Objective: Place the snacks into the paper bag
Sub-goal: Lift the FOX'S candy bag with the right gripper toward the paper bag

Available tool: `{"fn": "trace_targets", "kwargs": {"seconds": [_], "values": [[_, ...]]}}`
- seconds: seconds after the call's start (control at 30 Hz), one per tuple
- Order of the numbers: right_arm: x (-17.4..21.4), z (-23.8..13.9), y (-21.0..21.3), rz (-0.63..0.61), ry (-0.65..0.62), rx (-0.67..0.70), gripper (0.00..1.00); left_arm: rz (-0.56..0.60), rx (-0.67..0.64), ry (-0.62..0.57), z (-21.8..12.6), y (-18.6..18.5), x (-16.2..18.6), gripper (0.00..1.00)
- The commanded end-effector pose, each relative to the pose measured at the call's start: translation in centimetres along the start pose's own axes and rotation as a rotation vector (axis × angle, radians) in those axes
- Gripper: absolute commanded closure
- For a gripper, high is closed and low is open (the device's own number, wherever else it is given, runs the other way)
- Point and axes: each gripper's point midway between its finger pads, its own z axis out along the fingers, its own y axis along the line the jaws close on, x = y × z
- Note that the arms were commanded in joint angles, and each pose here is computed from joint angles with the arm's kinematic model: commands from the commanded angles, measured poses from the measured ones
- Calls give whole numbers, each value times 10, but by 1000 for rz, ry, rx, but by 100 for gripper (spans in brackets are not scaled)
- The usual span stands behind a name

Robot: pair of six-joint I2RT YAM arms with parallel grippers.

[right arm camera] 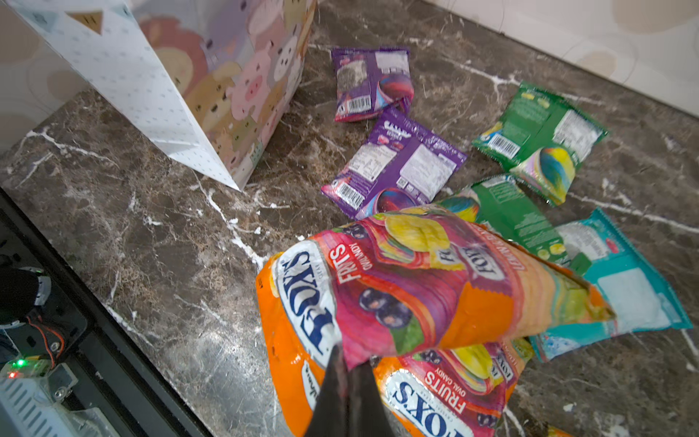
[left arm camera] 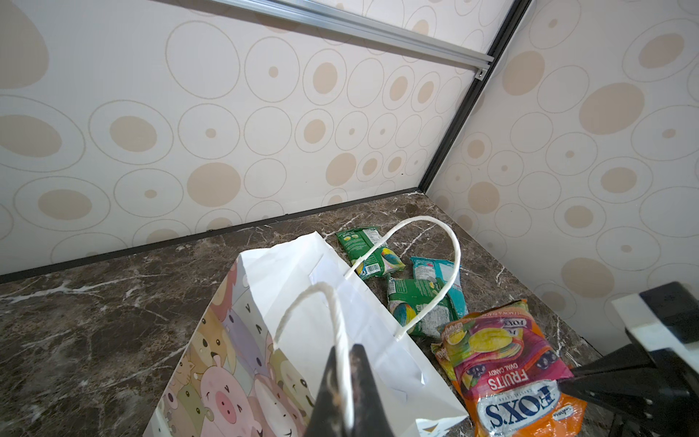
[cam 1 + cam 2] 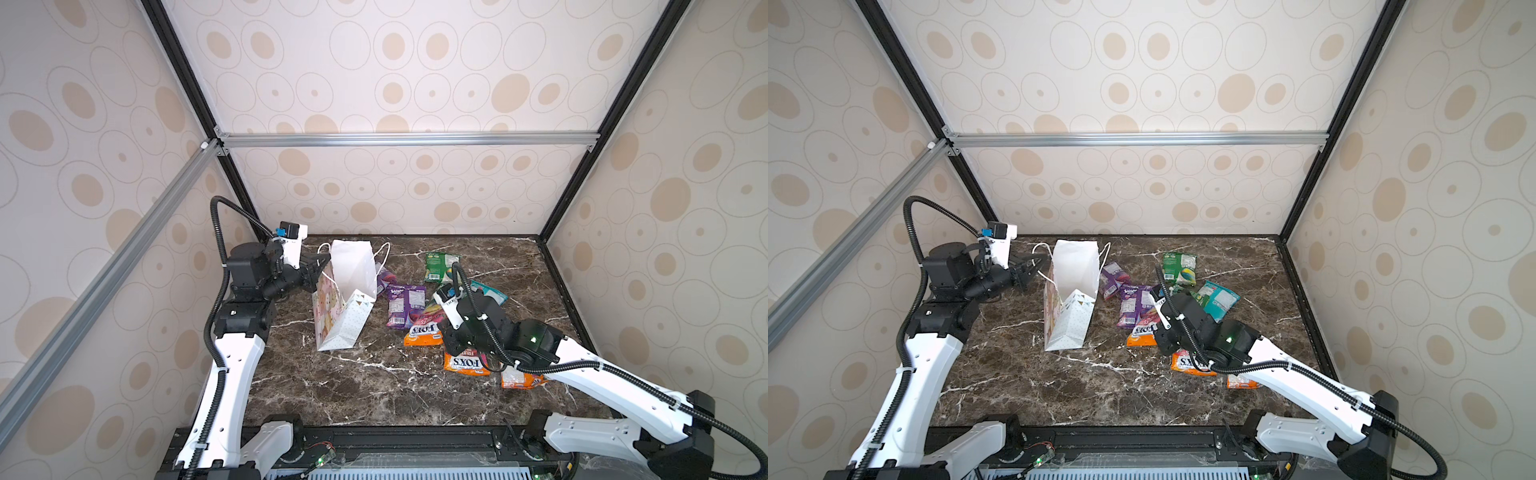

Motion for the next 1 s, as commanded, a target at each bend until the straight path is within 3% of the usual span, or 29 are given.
{"fn": "trace_targets", "kwargs": {"seconds": [0.0, 0.97], "values": [[-21, -11, -2, -56, -49, 21, 100, 25, 13, -47, -7, -6, -14, 100], [-112, -90, 7, -220, -270, -18, 100, 11, 73, -36, -5, -14, -11, 100]]}}
